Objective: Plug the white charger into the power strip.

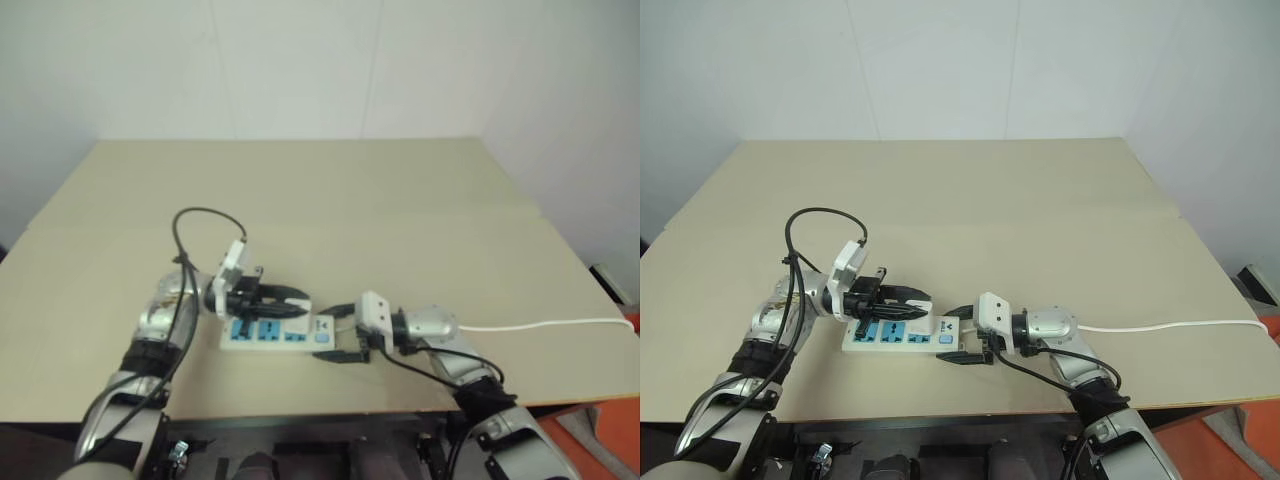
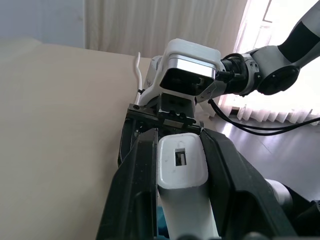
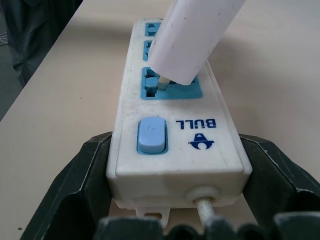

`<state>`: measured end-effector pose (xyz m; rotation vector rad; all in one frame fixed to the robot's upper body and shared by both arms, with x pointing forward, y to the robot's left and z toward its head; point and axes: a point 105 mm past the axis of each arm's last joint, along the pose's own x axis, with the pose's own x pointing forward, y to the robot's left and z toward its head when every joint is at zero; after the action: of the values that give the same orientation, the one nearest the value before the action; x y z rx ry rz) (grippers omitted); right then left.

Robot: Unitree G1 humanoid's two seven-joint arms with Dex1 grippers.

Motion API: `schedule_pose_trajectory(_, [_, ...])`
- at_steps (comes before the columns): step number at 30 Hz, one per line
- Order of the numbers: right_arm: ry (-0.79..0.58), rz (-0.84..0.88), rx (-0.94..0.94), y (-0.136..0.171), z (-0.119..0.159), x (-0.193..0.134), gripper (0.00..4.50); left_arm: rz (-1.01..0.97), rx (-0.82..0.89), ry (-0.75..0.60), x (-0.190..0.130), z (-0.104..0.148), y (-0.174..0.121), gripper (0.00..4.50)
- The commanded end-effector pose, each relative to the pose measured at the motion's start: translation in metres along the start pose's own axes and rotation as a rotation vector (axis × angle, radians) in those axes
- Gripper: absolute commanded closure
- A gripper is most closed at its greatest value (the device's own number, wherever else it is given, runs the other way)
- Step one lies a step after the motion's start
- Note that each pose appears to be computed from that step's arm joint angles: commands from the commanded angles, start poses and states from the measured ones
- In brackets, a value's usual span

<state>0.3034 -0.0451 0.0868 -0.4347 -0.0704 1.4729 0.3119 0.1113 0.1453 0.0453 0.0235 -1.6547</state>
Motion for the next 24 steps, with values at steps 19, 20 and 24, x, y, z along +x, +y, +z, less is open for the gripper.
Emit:
schedule_pose_trajectory(19, [0.015, 0.003, -0.026, 0.002, -0.002, 0.002, 1.07, -0.001, -0.008, 0.027, -0.005, -0.011, -0.005, 3.50])
schedule_pose_trajectory(20, [0.014, 0.002, -0.025, 0.002, -0.002, 0.002, 1.07, -0.001, -0.009, 0.025, -0.004, -0.011, -0.004, 3.50])
schedule_pose_trajectory(24, [0.016, -0.003, -0.024, 0.002, -0.002, 0.001, 1.07, 0.001, -0.011, 0.027, -0.003, -0.013, -0.004, 3.50])
